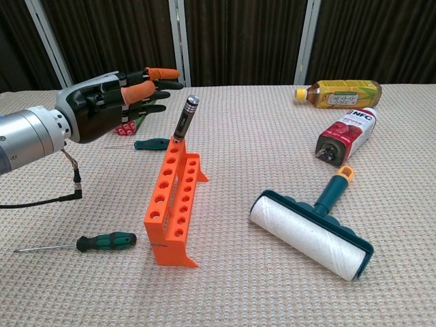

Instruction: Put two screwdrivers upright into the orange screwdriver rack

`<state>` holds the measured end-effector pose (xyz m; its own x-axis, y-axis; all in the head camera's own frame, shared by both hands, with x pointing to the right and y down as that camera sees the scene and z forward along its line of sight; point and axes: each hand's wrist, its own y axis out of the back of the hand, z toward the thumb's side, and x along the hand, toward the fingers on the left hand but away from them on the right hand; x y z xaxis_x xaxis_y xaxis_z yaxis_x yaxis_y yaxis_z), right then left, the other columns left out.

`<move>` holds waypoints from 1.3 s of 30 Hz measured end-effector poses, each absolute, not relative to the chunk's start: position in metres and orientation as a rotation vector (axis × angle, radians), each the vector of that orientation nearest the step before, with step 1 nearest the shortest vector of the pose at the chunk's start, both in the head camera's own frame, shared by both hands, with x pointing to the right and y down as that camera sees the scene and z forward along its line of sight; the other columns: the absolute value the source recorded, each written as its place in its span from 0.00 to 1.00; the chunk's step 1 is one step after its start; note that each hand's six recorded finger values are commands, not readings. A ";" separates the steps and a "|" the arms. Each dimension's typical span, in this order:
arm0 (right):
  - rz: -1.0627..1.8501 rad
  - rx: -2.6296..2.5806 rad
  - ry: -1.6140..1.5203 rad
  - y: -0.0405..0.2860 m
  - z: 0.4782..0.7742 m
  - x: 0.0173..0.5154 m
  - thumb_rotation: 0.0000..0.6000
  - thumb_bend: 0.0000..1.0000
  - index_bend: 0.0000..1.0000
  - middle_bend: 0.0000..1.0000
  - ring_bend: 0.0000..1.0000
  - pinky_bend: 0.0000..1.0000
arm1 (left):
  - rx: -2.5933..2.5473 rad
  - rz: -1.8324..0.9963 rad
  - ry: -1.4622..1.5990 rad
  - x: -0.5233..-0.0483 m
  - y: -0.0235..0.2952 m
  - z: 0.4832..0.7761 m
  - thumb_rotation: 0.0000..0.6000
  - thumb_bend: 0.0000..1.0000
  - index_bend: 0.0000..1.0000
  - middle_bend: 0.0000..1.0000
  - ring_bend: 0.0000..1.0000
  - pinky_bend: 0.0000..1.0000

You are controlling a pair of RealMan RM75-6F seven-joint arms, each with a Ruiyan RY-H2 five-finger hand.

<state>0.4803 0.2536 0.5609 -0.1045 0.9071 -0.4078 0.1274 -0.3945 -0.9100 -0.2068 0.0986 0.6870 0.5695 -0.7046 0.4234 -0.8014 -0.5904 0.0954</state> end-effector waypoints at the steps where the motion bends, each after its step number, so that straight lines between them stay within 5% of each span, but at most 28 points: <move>1: 1.563 -1.530 -1.160 0.254 0.561 0.480 1.00 0.00 0.00 0.00 0.00 0.00 | 2.557 0.524 -1.246 -0.207 0.098 0.686 0.83 0.64 0.15 0.09 0.00 0.03; 3: 1.561 -1.530 -1.161 0.254 0.560 0.480 1.00 0.00 0.00 0.00 0.00 0.00 | 2.630 0.587 -1.251 -0.208 0.096 0.683 0.83 0.63 0.12 0.06 0.00 0.03; 7: 1.557 -1.530 -1.163 0.254 0.560 0.480 1.00 0.00 0.00 0.00 0.00 0.00 | 2.769 0.721 -1.258 -0.207 0.094 0.676 0.84 0.35 0.05 0.02 0.00 0.01; 10: 1.555 -1.527 -1.169 0.256 0.559 0.480 1.00 0.00 0.00 0.00 0.00 0.00 | 2.868 0.812 -1.255 -0.203 0.093 0.669 0.83 0.26 0.02 0.00 0.00 0.00; 16: 1.554 -1.524 -1.173 0.257 0.557 0.482 1.00 0.00 0.00 0.00 0.00 0.00 | 3.010 0.948 -1.257 -0.196 0.094 0.653 0.99 0.34 0.00 0.00 0.00 0.00; 23: 1.546 -1.526 -1.176 0.258 0.556 0.482 1.00 0.00 0.00 0.00 0.00 0.00 | 3.131 1.108 -1.260 -0.186 0.096 0.639 1.00 0.48 0.01 0.00 0.00 0.00; 30: 1.548 -1.521 -1.185 0.261 0.555 0.485 1.00 0.00 0.00 0.00 0.00 0.00 | 3.135 1.238 -1.218 -0.176 0.098 0.630 1.00 0.71 0.09 0.00 0.00 0.00; 35: 1.548 -1.518 -1.186 0.262 0.554 0.486 1.00 0.00 0.00 0.00 0.00 0.00 | 3.114 1.295 -1.190 -0.170 0.100 0.632 1.00 0.65 0.08 0.00 0.00 0.00; 39: 1.550 -1.517 -1.186 0.262 0.554 0.487 1.00 0.00 0.00 0.00 0.00 0.00 | 3.073 1.327 -1.185 -0.168 0.100 0.637 1.00 0.42 0.08 0.00 0.00 0.00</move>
<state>0.4868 0.2623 0.5535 -0.1124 0.9143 -0.3891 0.1364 -0.3736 -0.9175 -0.1682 0.1002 0.6367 0.5189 -0.7025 0.4871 -0.4051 -0.7039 -0.5835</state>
